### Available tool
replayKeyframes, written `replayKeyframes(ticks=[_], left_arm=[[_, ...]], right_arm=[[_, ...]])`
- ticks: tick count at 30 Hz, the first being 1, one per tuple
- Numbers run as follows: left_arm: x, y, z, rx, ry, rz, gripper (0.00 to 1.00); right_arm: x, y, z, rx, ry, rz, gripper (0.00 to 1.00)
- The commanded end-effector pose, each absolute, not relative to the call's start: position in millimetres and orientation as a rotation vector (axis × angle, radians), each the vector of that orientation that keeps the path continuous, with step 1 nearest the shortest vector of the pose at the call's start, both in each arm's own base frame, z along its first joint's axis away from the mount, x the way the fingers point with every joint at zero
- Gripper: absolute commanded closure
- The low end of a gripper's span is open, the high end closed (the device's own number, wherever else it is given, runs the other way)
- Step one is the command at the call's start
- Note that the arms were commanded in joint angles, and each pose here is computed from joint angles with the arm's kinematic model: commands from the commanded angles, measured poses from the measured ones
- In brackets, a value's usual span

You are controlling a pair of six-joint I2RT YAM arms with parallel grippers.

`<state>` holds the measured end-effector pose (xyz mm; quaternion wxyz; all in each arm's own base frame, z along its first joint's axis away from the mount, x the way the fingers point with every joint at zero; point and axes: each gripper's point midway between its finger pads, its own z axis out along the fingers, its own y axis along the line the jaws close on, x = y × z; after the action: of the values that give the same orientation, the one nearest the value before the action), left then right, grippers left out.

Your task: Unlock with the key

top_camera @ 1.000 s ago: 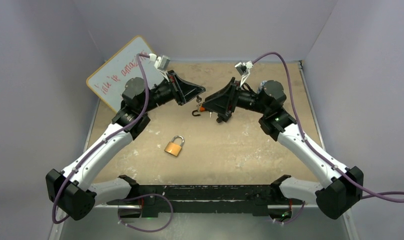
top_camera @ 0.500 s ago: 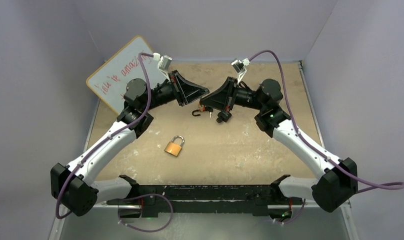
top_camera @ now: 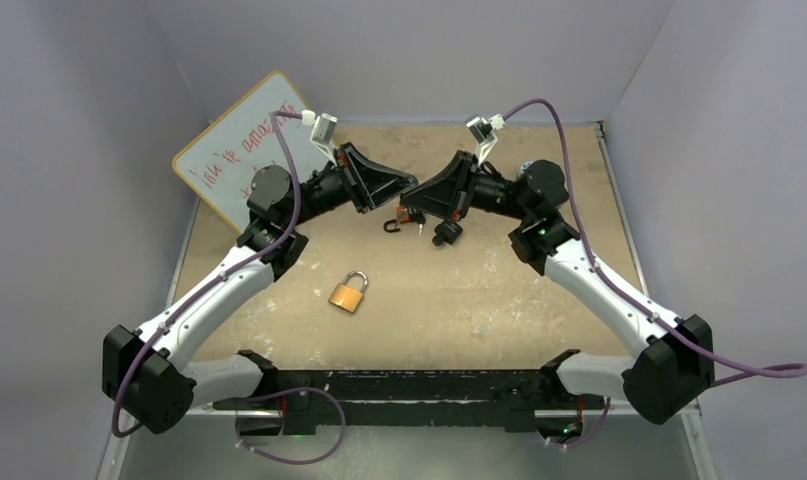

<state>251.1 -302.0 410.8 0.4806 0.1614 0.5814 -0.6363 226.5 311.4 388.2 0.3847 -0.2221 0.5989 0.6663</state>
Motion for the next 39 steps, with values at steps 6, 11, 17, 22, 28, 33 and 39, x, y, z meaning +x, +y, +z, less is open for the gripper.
replayKeyframes(ticks=[6, 11, 17, 22, 28, 33, 39], left_arm=[[252.6, -290.4, 432.0, 0.346, 1.321, -1.511, 1.00], [252.6, -290.0, 433.1, 0.341, 1.317, -1.511, 1.00], [252.3, -289.6, 434.1, 0.334, 1.310, -1.518, 1.00], [251.1, -289.1, 435.7, 0.318, 1.298, -1.543, 1.00], [251.6, -289.2, 434.2, 0.312, 1.300, -1.549, 1.00], [259.3, -286.5, 420.9, 0.267, 1.374, -1.495, 0.56], [257.4, -280.3, 399.9, 0.242, 1.457, -1.450, 0.43]], right_arm=[[213.5, 309.4, 394.0, -0.616, 1.476, 1.731, 0.79], [212.4, 309.2, 393.3, -0.622, 1.477, 1.737, 0.88], [213.9, 310.7, 390.9, -0.626, 1.482, 1.741, 0.93], [215.8, 311.8, 393.6, -0.630, 1.471, 1.739, 1.00], [216.0, 311.6, 391.0, -0.622, 1.472, 1.738, 1.00], [218.4, 310.3, 384.5, -0.567, 1.506, 1.746, 1.00], [220.0, 310.2, 379.6, -0.547, 1.521, 1.743, 1.00]])
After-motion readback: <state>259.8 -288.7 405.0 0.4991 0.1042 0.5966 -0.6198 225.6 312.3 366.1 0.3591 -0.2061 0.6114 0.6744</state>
